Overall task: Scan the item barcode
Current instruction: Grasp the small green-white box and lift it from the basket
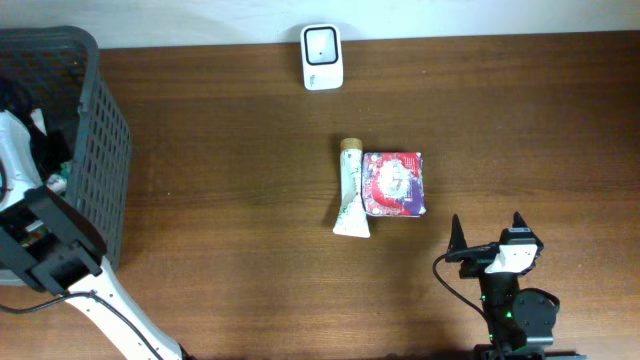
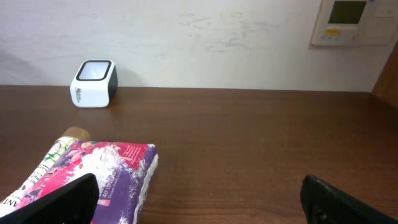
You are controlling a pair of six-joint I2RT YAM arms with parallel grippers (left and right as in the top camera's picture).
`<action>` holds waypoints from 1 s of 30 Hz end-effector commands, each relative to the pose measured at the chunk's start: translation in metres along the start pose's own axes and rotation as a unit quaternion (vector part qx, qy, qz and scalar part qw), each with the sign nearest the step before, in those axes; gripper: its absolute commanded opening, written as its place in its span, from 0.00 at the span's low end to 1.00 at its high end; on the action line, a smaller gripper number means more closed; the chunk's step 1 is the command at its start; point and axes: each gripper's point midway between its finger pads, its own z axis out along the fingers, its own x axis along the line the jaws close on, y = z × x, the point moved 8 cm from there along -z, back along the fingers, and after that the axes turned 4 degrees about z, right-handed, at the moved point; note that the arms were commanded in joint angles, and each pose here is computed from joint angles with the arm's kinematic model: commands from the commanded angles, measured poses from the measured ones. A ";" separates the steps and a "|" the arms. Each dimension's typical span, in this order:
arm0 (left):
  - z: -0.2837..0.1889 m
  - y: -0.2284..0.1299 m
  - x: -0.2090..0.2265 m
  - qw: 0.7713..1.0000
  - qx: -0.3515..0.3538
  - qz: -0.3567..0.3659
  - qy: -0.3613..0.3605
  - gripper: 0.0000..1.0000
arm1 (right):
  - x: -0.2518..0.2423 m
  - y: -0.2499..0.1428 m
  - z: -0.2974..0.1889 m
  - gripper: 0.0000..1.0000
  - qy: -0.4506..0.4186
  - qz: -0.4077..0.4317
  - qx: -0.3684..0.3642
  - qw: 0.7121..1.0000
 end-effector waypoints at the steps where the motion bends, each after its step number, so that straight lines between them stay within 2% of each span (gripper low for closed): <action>1: -0.038 0.010 0.011 0.994 -0.034 -0.102 0.007 0.00 | -0.001 -0.003 0.000 0.99 -0.004 -0.001 0.002 1.000; 2: -0.054 0.012 0.014 0.991 -0.049 -0.124 0.008 0.00 | -0.001 -0.003 0.000 0.99 -0.004 -0.001 0.002 1.000; 4: -0.124 0.011 0.026 0.974 -0.116 -0.196 0.004 0.00 | -0.001 -0.003 0.000 0.99 -0.004 -0.001 0.002 1.000; 7: -0.196 -0.002 0.034 0.949 -0.186 -0.253 -0.011 0.00 | -0.001 -0.003 0.000 0.99 -0.004 -0.001 0.002 1.000; 8: -0.219 -0.008 0.032 0.939 -0.208 -0.269 -0.044 0.00 | -0.001 -0.003 0.000 0.99 -0.004 -0.001 0.002 1.000; 11: -0.285 -0.027 0.009 0.893 -0.256 -0.297 -0.220 0.00 | -0.001 -0.003 0.000 0.99 -0.004 -0.001 0.002 1.000; 12: -0.307 -0.033 0.000 0.879 -0.275 -0.274 -0.275 0.00 | -0.001 -0.003 0.000 0.98 -0.004 -0.001 0.002 1.000; 15: -0.349 -0.049 -0.028 0.856 -0.298 -0.210 -0.366 0.00 | -0.001 -0.003 0.000 0.99 -0.004 -0.001 0.002 1.000; 19: -0.358 -0.070 -0.087 0.874 -0.240 -0.142 -0.399 0.00 | -0.001 -0.003 0.000 0.99 -0.004 -0.001 0.002 1.000; 20: -0.361 -0.074 -0.110 0.879 -0.244 -0.079 -0.402 0.00 | -0.001 -0.003 0.000 0.99 -0.004 -0.001 0.002 1.000; 22: -0.364 -0.078 -0.146 0.892 -0.262 0.004 -0.369 0.00 | -0.001 -0.003 0.000 0.98 -0.004 -0.001 0.002 1.000; 25: -0.363 -0.096 -0.200 0.917 -0.249 0.059 -0.306 0.00 | -0.001 -0.003 0.000 0.99 -0.004 -0.001 0.002 1.000; 30: -0.337 -0.136 -0.286 0.944 -0.176 0.170 -0.223 0.00 | -0.001 -0.003 0.000 0.99 -0.004 -0.001 0.002 1.000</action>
